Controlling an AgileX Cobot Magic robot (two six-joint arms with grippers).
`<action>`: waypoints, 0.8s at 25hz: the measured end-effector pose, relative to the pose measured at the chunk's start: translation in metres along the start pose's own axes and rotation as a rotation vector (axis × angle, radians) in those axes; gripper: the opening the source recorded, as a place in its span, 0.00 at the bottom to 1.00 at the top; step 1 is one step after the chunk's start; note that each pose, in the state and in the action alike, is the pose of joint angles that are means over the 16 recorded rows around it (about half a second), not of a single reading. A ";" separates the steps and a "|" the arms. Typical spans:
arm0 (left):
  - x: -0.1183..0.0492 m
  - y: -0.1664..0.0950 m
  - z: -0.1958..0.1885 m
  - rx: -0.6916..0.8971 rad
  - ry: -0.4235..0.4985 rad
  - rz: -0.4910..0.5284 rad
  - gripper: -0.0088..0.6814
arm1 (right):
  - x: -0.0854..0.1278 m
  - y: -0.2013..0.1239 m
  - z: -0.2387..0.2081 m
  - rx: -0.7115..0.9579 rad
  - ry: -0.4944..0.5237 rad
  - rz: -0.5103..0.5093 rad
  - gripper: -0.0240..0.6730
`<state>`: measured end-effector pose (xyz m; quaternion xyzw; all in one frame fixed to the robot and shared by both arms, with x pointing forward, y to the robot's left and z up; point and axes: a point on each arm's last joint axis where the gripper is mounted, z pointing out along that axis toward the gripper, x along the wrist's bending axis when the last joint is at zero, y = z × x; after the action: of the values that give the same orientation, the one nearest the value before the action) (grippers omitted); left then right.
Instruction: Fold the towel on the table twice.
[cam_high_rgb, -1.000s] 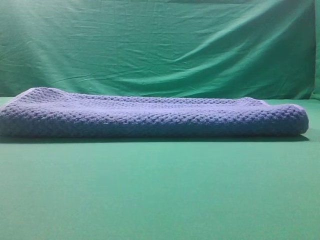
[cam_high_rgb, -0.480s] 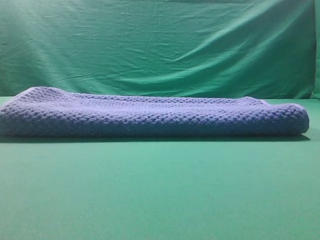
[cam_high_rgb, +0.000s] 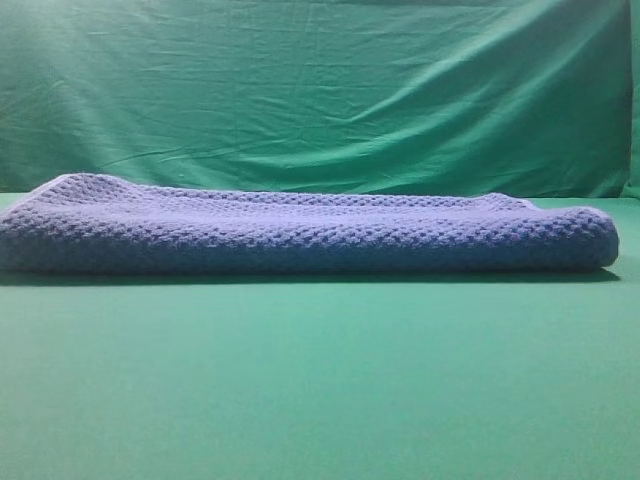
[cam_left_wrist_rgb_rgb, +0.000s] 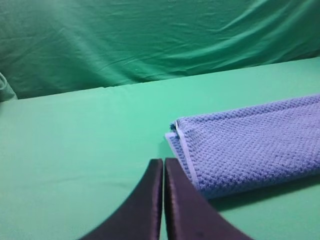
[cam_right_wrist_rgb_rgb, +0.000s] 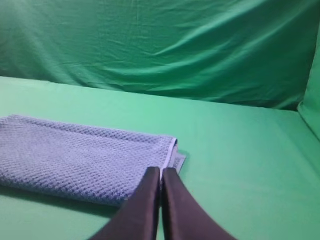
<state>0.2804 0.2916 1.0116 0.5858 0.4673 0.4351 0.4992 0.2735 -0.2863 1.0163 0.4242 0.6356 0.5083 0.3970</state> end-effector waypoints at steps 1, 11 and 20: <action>0.000 -0.004 0.002 0.006 0.001 -0.001 0.01 | 0.000 -0.004 0.002 0.007 0.000 0.000 0.03; 0.000 -0.017 0.007 0.043 -0.001 -0.004 0.01 | 0.002 -0.025 0.011 0.077 0.006 0.001 0.03; -0.001 -0.036 0.012 0.095 -0.002 -0.006 0.01 | 0.003 -0.042 0.016 0.132 0.006 -0.006 0.03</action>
<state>0.2883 0.2908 0.9742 0.6077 0.4887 0.4104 0.4728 0.2820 -0.2840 0.9721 0.4458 0.6702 0.4656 0.3679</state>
